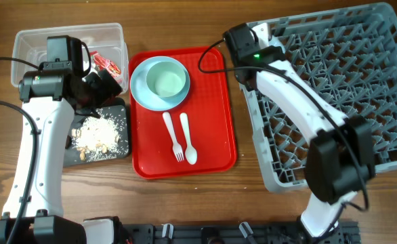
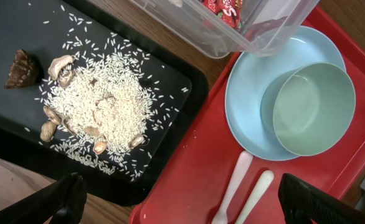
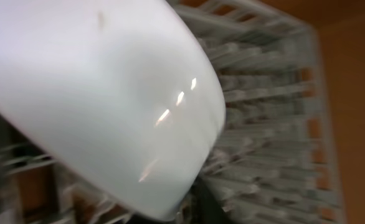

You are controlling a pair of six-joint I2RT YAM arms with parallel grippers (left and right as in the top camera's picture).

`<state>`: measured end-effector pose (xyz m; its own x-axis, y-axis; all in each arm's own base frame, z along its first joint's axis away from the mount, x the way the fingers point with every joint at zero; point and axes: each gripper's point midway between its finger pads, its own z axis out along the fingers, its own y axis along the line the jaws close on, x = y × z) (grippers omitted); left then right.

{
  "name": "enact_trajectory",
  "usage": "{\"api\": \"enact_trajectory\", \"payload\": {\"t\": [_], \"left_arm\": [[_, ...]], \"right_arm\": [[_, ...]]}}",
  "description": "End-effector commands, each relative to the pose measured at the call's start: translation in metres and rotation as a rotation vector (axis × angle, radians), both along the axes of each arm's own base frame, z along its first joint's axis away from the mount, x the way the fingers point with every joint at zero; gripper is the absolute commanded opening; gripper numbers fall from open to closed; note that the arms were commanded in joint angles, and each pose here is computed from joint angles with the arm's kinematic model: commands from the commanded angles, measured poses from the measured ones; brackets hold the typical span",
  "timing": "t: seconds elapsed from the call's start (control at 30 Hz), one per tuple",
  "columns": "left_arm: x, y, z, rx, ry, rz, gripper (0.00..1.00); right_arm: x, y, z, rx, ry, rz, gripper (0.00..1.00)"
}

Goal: Sort waste into correct bins and load items into the dishwasher rack
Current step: 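Place the light blue bowl upside down in the rack's top row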

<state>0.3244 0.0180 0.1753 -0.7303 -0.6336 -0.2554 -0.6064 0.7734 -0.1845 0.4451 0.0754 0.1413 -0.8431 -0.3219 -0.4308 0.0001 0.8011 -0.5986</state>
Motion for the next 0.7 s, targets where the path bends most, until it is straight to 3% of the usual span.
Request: {"api": "enact_trajectory", "payload": {"t": [0.0, 0.03, 0.07, 0.13, 0.3, 0.6, 0.67], "left_arm": [[-0.001, 0.003, 0.002, 0.008, -0.004, 0.024, 1.0], [-0.001, 0.003, 0.002, 0.008, -0.004, 0.024, 1.0], [-0.001, 0.003, 0.002, 0.008, -0.004, 0.024, 1.0], [-0.001, 0.003, 0.002, 0.008, -0.004, 0.024, 1.0], [-0.001, 0.003, 0.002, 0.008, -0.004, 0.024, 1.0], [-0.002, 0.005, 0.002, 0.02, -0.001, 0.02, 1.0], [-0.008, 0.015, 0.001, 0.069, 0.026, 0.039, 1.0]], "right_arm": [[-0.018, 0.044, 0.02, 0.279, 0.035, 0.142, 0.54], [-0.021, 0.05, 0.028, 0.322, 0.03, 0.163, 0.64], [-0.025, 0.058, 0.038, 0.376, 0.02, 0.192, 0.66], [-0.029, 0.069, 0.043, 0.441, 0.027, 0.227, 0.66], [-0.049, 0.156, 0.046, 0.847, 0.155, 0.478, 0.65], [-0.026, 0.231, -0.005, 0.927, 0.132, 0.503, 0.66], [-0.021, 0.231, -0.022, 0.893, 0.116, 0.428, 0.64]]}}
